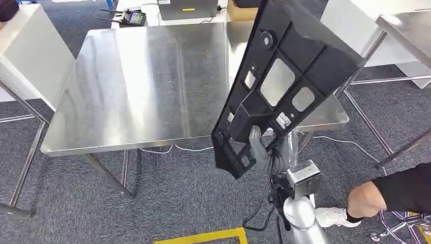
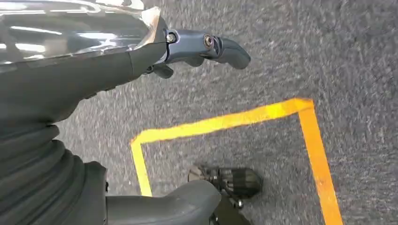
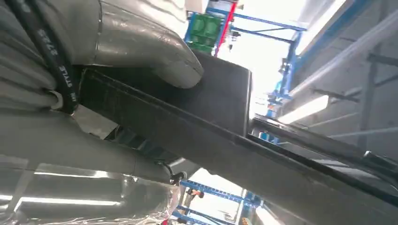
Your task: Take the parts from the cabinet and place them on the table.
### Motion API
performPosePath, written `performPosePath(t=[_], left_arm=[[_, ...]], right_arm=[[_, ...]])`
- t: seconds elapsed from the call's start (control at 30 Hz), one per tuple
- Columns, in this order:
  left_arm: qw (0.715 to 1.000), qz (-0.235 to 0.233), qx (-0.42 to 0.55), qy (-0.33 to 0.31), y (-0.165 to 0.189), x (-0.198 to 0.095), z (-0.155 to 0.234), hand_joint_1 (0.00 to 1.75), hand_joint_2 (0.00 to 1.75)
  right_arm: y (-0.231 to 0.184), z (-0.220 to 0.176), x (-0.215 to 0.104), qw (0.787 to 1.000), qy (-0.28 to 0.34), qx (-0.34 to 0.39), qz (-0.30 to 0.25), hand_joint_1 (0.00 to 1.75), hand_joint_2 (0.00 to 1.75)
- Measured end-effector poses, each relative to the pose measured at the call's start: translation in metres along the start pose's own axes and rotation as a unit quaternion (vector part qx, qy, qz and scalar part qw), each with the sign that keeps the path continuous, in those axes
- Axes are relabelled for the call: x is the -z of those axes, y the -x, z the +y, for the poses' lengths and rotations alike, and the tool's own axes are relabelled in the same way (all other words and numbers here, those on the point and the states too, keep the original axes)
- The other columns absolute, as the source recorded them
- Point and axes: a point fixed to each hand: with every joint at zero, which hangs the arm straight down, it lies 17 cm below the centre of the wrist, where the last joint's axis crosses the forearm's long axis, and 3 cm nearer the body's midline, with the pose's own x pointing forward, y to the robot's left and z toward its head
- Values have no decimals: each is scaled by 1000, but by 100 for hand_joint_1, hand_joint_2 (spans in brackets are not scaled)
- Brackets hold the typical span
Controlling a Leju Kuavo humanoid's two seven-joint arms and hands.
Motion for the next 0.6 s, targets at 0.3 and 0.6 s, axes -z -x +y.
performPosePath(t=[0.3, 0.6], left_arm=[[1000, 2, 2, 6, 2, -1, -2, 0, 175], [1000, 8, 1, 5, 6, -2, -1, 0, 175]], right_arm=[[6, 2, 1, 999, 2, -33, 8, 175, 175], [10, 2, 3, 998, 11, -63, 15, 175, 175]])
